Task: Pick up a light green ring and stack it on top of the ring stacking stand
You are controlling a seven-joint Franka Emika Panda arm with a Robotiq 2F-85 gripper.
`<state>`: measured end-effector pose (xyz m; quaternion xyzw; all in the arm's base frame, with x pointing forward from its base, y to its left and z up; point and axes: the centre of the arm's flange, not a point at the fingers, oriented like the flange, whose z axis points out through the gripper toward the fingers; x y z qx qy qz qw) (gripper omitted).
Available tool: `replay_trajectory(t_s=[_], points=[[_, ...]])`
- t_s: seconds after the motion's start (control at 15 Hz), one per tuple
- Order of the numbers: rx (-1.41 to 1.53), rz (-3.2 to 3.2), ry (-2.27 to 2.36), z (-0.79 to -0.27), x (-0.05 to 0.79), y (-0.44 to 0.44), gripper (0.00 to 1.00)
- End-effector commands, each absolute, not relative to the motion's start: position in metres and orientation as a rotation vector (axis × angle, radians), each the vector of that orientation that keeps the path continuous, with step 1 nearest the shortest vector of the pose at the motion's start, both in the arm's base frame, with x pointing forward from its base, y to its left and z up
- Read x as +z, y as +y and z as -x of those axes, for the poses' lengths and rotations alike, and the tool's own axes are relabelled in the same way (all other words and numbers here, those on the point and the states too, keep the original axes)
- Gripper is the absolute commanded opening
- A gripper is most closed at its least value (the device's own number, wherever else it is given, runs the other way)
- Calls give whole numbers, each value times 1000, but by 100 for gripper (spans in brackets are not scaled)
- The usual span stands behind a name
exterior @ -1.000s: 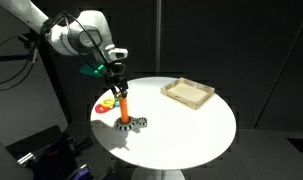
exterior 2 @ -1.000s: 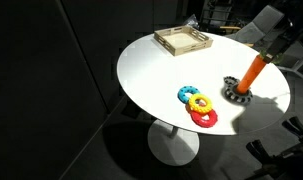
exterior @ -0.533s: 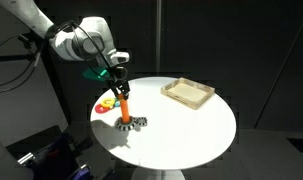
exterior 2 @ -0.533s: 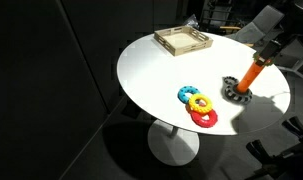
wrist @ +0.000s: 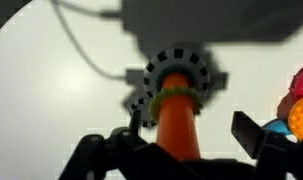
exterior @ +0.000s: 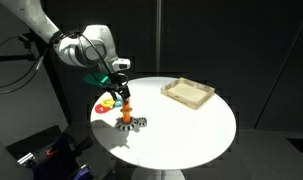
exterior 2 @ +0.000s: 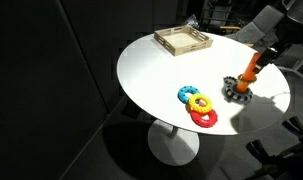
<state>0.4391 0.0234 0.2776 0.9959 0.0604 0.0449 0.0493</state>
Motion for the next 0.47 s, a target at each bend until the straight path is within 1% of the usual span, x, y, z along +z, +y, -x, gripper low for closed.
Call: replay_trajectory(t_s=[0.0, 0.4], points=[[114, -3086, 208, -438, 277, 22, 100], [113, -3151, 199, -438, 274, 30, 100]])
